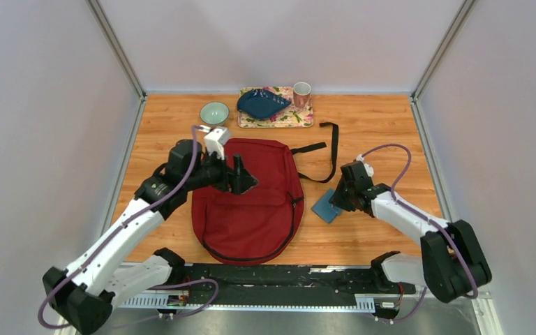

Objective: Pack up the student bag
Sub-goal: Move the stationery to the center of the board, then pick up the stationery from the center of the board.

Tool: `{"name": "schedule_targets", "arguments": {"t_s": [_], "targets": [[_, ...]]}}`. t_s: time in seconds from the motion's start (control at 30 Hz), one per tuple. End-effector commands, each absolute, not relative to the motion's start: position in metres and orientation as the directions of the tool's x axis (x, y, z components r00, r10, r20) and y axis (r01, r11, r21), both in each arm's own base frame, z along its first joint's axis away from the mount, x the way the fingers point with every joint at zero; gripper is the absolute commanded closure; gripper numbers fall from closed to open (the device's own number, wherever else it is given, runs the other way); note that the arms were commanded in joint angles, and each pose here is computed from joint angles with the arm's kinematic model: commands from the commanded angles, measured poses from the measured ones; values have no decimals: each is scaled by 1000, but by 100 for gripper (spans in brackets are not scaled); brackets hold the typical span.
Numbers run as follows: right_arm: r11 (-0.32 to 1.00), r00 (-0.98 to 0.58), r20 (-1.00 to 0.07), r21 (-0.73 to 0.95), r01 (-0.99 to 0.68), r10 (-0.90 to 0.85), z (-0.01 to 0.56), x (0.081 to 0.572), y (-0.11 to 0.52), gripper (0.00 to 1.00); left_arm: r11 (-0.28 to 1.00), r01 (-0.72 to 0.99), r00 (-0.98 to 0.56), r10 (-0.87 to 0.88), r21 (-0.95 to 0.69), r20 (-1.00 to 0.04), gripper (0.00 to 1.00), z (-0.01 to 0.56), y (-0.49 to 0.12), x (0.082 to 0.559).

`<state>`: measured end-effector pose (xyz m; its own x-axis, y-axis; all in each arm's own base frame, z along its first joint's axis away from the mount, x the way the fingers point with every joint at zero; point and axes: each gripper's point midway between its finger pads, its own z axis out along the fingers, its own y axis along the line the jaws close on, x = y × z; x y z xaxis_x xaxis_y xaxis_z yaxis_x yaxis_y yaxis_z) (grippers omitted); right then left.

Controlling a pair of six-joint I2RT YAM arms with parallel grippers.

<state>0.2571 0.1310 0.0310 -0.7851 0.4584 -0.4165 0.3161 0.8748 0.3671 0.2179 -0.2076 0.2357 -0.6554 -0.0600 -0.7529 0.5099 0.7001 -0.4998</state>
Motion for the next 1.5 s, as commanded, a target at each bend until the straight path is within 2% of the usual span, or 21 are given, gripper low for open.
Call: {"name": "schedule_targets", "arguments": {"t_s": [0.0,0.07,0.1,0.13,0.17,0.2,0.23,0.27,0.33,0.37,0.4,0.43,0.5,0.53,0.6,0.73,1.03,1.3,1.47], "targets": [[900,-797,-430,299,318,424,39,231,106,62,640,641,-548,-5,-424,-836,5,266,-260,231],[882,-754,-472,351,314,457,64,232,104,49,622,669,-544,37,-407,-838,5,264,-285,240],[874,-717,-505,350,338,480,75,236,97,39,614,681,-540,53,-399,-840,5,263,-294,243],[864,-690,-522,356,356,500,82,236,91,37,583,715,-516,68,-385,-854,5,274,-310,242],[847,-656,-537,368,385,531,91,233,84,36,577,719,-530,96,-387,-842,5,261,-324,249],[824,-608,-556,356,441,566,95,234,69,30,547,739,-530,113,-393,-840,5,260,-336,248],[805,-587,-553,359,473,592,98,232,63,29,519,764,-511,123,-384,-851,5,266,-349,248],[771,-571,-524,353,529,632,95,225,56,29,511,769,-525,161,-385,-836,5,248,-363,252],[709,-514,-509,332,623,690,90,217,35,29,457,808,-501,202,-372,-842,5,248,-384,252],[662,-483,-488,313,681,727,85,211,23,29,441,813,-518,252,-379,-817,5,226,-398,252],[636,-467,-470,312,706,749,81,208,18,28,358,851,-491,282,-384,-824,5,228,-410,245],[614,-456,-447,321,721,770,77,207,16,29,317,854,-508,330,-413,-796,5,204,-421,243],[565,-451,-353,371,737,820,66,203,21,28,250,862,-505,370,-440,-780,5,197,-435,242],[559,-451,-336,399,727,827,65,207,24,28,233,858,-513,418,-458,-749,5,172,-442,242],[571,-470,-327,403,716,820,62,205,27,28,205,852,-519,448,-482,-728,5,163,-451,241],[563,-457,-333,414,715,825,60,206,23,28,192,826,-547,499,-529,-672,5,119,-465,237],[567,-524,-243,507,649,817,49,214,50,30,221,762,-610,558,-608,-562,5,59,-471,220],[563,-578,-163,541,625,799,34,216,67,32,234,723,-638,586,-650,-499,5,36,-476,203],[562,-613,-123,569,601,780,26,220,77,35,249,695,-661,590,-674,-464,13,26,-480,197]]}}
